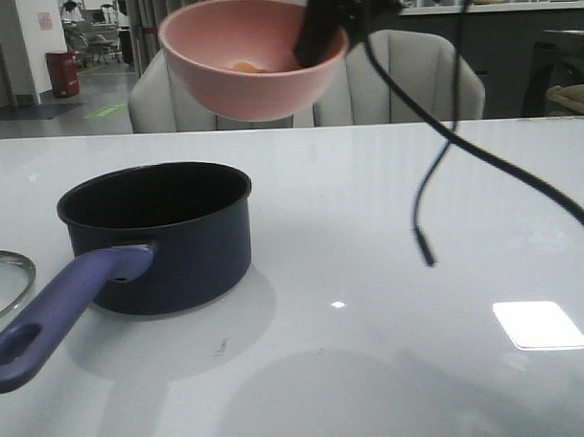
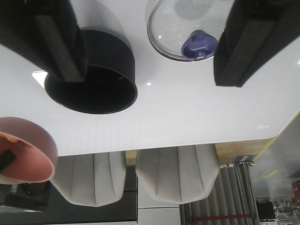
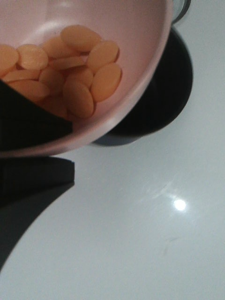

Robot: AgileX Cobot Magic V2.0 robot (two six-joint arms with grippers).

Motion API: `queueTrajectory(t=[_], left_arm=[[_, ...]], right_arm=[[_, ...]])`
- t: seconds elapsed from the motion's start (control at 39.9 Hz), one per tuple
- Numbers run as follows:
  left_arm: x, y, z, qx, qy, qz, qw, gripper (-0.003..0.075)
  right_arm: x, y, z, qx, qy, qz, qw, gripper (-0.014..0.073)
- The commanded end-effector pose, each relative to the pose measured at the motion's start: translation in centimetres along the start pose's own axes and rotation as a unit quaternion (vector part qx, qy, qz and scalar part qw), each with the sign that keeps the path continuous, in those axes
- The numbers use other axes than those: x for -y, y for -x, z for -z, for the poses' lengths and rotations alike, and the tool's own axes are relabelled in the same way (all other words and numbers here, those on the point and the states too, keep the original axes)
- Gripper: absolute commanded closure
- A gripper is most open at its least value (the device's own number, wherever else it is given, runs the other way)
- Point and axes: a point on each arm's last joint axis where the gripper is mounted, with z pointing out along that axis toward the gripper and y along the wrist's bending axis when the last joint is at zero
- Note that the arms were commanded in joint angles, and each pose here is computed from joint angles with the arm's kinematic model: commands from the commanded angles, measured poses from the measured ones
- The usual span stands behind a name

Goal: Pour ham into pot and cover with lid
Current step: 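Lift the pink bowl and carry it over the saucepan, then tilt the pink bowl with the right gripper to pour ham slices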

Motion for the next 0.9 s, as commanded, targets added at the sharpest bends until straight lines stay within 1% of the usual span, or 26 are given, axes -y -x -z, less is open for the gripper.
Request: queueTrajectory(t=[0.0,0.13,0.18,0.28,0.35,0.45,0.53,0.6,0.65,0.73,0.78,0.83,0.85,0.88], left_arm=[[0.0,1.4,0.3,0.045,-0.003,0.004,0.999,0.0138],[0.0,1.4,0.3,0.042,-0.004,0.005,0.999,0.0138],[0.0,1.3,0.3,0.041,-0.005,0.007,0.999,0.0138],[0.1,1.3,0.3,0.041,-0.007,0.012,0.999,0.0137],[0.1,1.3,0.3,0.041,-0.008,0.012,0.999,0.0137],[0.1,1.3,0.3,0.041,-0.008,0.012,0.999,0.0137],[0.1,1.3,0.3,0.041,-0.008,0.012,0.999,0.0138],[0.1,1.3,0.3,0.041,-0.008,0.012,0.999,0.0138],[0.1,1.3,0.3,0.041,-0.008,0.012,0.999,0.0137],[0.1,1.3,0.3,0.041,-0.008,0.012,0.999,0.0138],[0.1,1.3,0.3,0.041,-0.008,0.012,0.999,0.0137],[0.1,1.3,0.3,0.041,-0.008,0.012,0.999,0.0138],[0.1,1.3,0.3,0.041,-0.008,0.012,0.999,0.0137],[0.1,1.3,0.3,0.041,-0.008,0.012,0.999,0.0138]], right_arm=[[-2.0,2.7,1.5,0.105,-0.007,0.042,0.994,0.0459],[-3.6,3.1,0.2,0.154,-0.032,0.116,0.981,0.0459],[-4.2,3.4,-0.2,0.178,-0.036,0.130,0.975,0.0459],[-4.8,3.7,-0.6,0.224,-0.029,0.133,0.965,0.0459],[-4.7,3.6,-1.2,0.261,-0.025,0.134,0.956,0.0459],[-4.5,3.0,-2.0,0.301,-0.021,0.135,0.944,0.0459],[-4.3,2.1,-2.8,0.337,-0.016,0.136,0.931,0.0459],[-4.1,1.0,-3.4,0.378,-0.014,0.142,0.915,0.0459],[-3.9,0.2,-3.9,0.406,-0.014,0.151,0.901,0.0459],[-3.6,-0.7,-4.5,0.450,-0.021,0.172,0.876,0.0459],[-3.5,-1.3,-5.1,0.468,-0.028,0.187,0.863,0.0459],[-3.4,-1.7,-5.6,0.491,-0.037,0.210,0.844,0.0459],[-3.3,-2.0,-6.0,0.494,-0.042,0.219,0.840,0.0459],[-3.3,-2.1,-6.1,0.505,-0.048,0.232,0.830,0.0459]])
